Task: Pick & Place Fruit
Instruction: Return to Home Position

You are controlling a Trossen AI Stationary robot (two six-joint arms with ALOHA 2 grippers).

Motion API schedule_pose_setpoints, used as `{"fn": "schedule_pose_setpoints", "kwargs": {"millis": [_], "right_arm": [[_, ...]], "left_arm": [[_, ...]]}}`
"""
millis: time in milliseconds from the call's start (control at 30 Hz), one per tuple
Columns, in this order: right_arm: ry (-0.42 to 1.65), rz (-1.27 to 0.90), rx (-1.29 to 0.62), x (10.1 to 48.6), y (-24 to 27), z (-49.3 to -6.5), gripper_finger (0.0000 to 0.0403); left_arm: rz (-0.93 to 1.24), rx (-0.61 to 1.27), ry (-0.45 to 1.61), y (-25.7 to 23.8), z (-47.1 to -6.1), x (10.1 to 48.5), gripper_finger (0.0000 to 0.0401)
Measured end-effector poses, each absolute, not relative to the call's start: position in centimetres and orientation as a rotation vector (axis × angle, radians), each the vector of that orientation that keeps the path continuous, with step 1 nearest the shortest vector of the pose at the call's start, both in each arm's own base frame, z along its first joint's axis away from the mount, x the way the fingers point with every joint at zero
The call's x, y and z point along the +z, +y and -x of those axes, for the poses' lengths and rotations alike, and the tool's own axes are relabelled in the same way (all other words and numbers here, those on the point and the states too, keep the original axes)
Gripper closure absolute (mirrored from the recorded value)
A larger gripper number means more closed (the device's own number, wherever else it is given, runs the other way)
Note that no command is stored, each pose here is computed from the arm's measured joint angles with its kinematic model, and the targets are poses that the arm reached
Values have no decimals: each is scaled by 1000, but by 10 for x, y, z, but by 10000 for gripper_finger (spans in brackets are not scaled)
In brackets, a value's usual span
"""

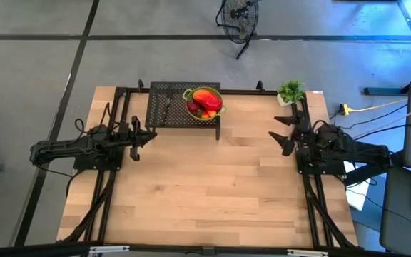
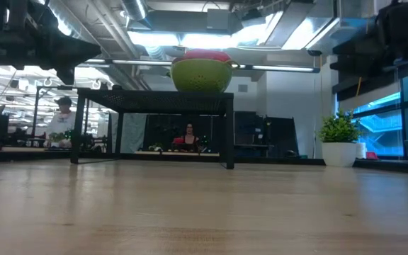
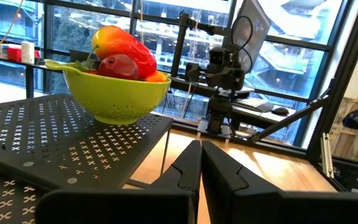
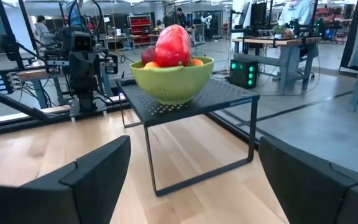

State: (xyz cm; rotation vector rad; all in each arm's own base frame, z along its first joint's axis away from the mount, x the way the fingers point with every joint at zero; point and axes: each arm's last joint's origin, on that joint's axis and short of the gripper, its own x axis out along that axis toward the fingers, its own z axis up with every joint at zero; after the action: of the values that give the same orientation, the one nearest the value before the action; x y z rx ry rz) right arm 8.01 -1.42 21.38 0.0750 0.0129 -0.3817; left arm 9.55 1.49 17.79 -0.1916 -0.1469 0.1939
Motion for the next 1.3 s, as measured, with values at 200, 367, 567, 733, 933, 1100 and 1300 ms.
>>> {"fn": "schedule_pose_setpoints", "kwargs": {"millis": [200, 367, 567, 733, 933, 1100, 1300], "right_arm": [[-11, -91, -379, 199, -14, -84, 43], [-11, -91, -379, 194, -15, -86, 34], [-26, -99, -307, 183, -13, -91, 24], [-18, -138, -286, 174, -12, -93, 16], [-22, -154, -178, 175, -9, -94, 12], [-35, -167, -25, 170, -5, -97, 19], [-30, -159, -92, 169, -7, -97, 29]], "left_arm": [[192, 194, -147, 15, -96, 178, 397], [192, 194, -147, 15, -96, 178, 393], [192, 194, -147, 15, -96, 178, 391], [192, 194, -147, 15, -96, 178, 394], [192, 194, -147, 15, -96, 178, 393], [192, 194, -147, 15, -96, 178, 390], [192, 194, -147, 15, -96, 178, 394]]}}
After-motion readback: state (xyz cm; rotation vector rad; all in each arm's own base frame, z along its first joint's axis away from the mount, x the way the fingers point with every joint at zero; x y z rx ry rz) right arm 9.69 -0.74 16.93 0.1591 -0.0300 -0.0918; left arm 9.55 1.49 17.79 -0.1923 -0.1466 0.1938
